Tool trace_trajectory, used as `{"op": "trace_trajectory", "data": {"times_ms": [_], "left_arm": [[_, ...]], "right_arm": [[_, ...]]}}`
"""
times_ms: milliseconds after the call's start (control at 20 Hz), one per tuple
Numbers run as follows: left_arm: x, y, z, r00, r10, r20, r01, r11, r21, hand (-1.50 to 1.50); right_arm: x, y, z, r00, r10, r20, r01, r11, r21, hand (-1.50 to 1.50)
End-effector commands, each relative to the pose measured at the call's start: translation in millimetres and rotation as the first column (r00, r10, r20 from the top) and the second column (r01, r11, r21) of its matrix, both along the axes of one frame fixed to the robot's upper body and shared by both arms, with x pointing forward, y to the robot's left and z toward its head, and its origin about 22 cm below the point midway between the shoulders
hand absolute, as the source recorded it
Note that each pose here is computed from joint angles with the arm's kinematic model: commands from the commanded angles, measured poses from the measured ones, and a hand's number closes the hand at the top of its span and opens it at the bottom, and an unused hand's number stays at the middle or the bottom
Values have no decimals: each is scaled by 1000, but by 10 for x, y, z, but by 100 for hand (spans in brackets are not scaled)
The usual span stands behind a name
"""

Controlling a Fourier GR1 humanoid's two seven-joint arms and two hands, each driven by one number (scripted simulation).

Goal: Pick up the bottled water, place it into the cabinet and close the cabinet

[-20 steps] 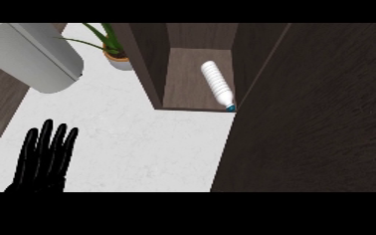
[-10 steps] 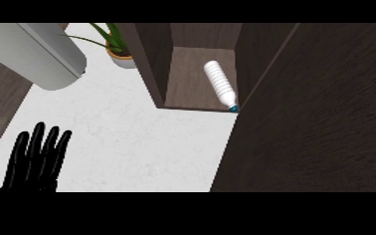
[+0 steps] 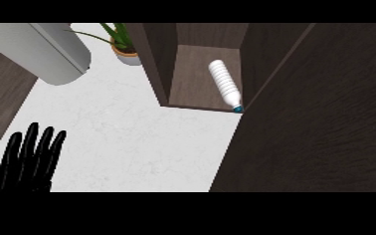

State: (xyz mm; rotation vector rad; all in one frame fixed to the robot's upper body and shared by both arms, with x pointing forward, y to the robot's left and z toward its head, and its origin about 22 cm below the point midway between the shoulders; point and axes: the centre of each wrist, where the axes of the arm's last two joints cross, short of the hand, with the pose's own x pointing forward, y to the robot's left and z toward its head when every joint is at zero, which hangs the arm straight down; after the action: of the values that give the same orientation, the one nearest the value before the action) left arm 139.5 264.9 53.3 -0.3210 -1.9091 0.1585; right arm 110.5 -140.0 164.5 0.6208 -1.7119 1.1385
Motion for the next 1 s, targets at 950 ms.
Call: {"op": "trace_trajectory", "data": {"times_ms": [950], "left_arm": [[25,138,40,998,-62,24,62,998,10,-150]], "right_arm": [[393,182,-384,877,36,-479,127,944,305,150]]}}
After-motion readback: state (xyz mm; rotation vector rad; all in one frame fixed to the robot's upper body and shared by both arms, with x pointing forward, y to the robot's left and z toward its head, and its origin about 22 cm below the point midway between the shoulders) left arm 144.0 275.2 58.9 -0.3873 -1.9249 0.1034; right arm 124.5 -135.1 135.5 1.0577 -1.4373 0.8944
